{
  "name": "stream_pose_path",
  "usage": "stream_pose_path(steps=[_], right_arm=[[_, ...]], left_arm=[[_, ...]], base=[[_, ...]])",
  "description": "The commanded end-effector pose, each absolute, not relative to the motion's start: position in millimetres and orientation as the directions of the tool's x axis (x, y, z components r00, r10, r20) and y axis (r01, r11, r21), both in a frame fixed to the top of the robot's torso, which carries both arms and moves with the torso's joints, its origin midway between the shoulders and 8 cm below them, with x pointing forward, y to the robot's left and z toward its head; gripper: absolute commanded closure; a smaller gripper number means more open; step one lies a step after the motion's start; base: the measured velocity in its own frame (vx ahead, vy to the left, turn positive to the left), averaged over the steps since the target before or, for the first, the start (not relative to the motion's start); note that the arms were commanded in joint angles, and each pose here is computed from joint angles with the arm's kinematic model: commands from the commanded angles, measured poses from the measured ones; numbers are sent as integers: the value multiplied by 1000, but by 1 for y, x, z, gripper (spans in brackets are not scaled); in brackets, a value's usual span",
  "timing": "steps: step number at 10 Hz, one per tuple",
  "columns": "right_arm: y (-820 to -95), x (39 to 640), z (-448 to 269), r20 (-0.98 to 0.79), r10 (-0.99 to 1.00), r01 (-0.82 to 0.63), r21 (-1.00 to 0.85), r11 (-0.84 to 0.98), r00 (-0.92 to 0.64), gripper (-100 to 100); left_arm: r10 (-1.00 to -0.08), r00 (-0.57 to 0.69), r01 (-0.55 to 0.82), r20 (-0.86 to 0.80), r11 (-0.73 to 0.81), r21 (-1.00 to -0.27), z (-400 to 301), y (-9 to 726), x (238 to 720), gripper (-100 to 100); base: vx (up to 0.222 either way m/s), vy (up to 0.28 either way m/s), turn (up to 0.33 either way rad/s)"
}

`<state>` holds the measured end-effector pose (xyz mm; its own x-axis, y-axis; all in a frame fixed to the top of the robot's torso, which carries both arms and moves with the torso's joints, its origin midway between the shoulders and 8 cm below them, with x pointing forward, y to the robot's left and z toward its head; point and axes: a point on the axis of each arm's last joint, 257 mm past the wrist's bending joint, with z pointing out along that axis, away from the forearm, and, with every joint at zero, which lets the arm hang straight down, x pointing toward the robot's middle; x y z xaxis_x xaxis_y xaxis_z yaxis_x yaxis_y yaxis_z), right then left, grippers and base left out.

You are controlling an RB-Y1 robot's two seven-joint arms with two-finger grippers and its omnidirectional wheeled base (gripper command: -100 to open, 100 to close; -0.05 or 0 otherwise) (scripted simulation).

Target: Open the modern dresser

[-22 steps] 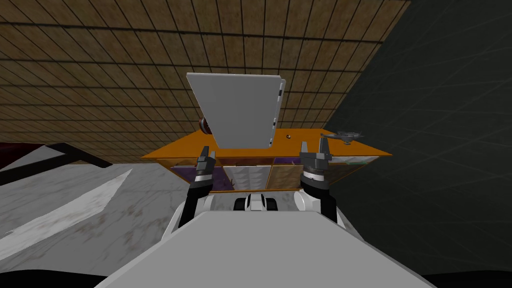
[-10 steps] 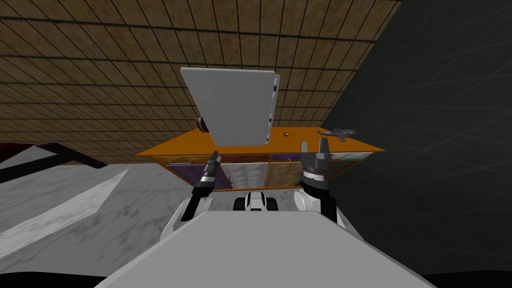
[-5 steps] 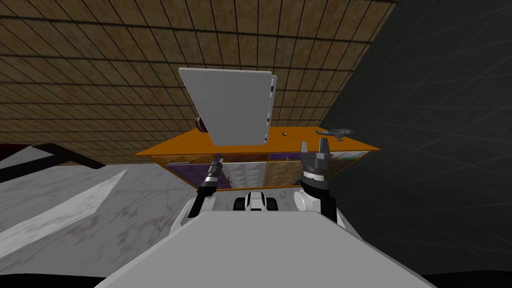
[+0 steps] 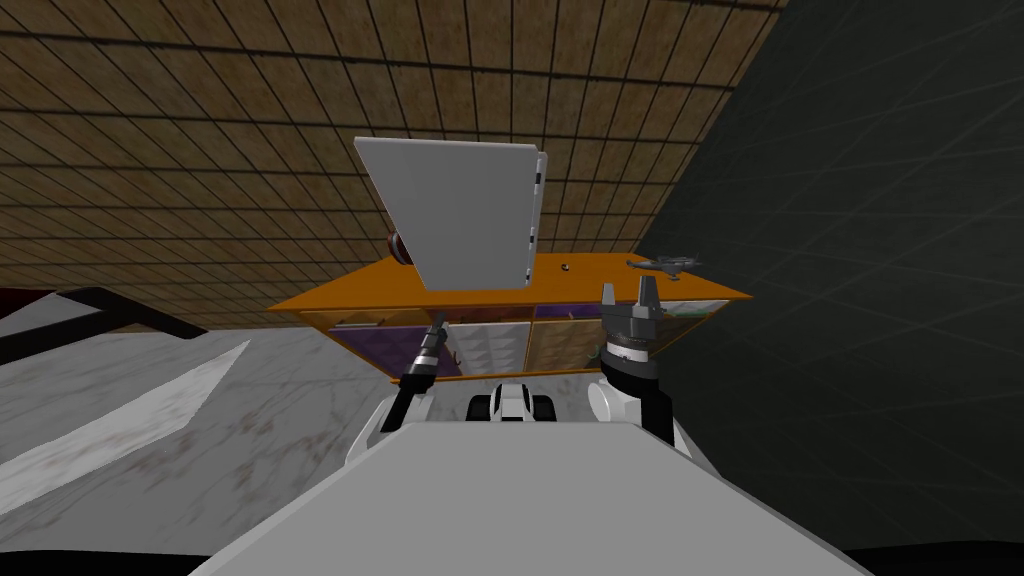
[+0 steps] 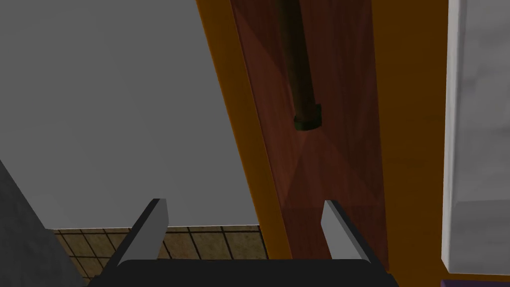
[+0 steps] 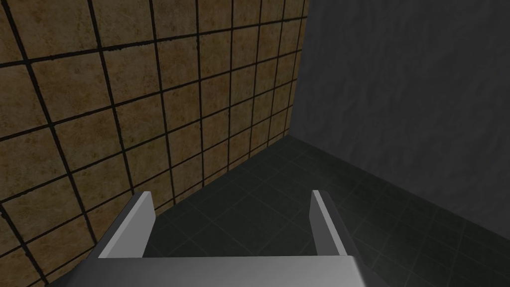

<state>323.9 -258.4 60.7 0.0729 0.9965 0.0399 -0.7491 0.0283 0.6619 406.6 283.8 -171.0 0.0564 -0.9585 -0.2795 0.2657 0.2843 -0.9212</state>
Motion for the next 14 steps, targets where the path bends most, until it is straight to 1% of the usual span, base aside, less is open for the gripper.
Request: stream_pose_path(steps=[1, 4, 9, 10, 13, 14], right_arm=[[-258, 324, 61, 40, 997, -749, 662, 28, 73, 0], [-258, 324, 61, 40, 997, -749, 662, 28, 73, 0], [-258, 324, 61, 40, 997, -749, 662, 28, 73, 0], [-258, 324, 61, 40, 997, -749, 662, 28, 73, 0], [-258, 324, 61, 40, 997, -749, 662, 28, 73, 0], [-258, 324, 61, 40, 997, -749, 662, 28, 73, 0]], left_arm=[[-959, 45, 233, -279, 282, -931, -191, 284, 409, -100], [-970, 48, 189, -237, 241, -952, -219, 278, 414, -100], [-987, 76, 165, -143, 154, -974, -236, 262, 418, -100], [-985, 72, 166, -156, 166, -972, -235, 264, 417, -100], [-985, 78, 165, -154, 165, -972, -227, 261, 437, -100], [-985, 77, 167, -154, 165, -972, -228, 262, 433, -100]], base=[[-19, -30, -14], [-26, -30, -16], [-14, -20, -8], [0, 0, 0], [7, 15, -18], [5, 8, -4]])
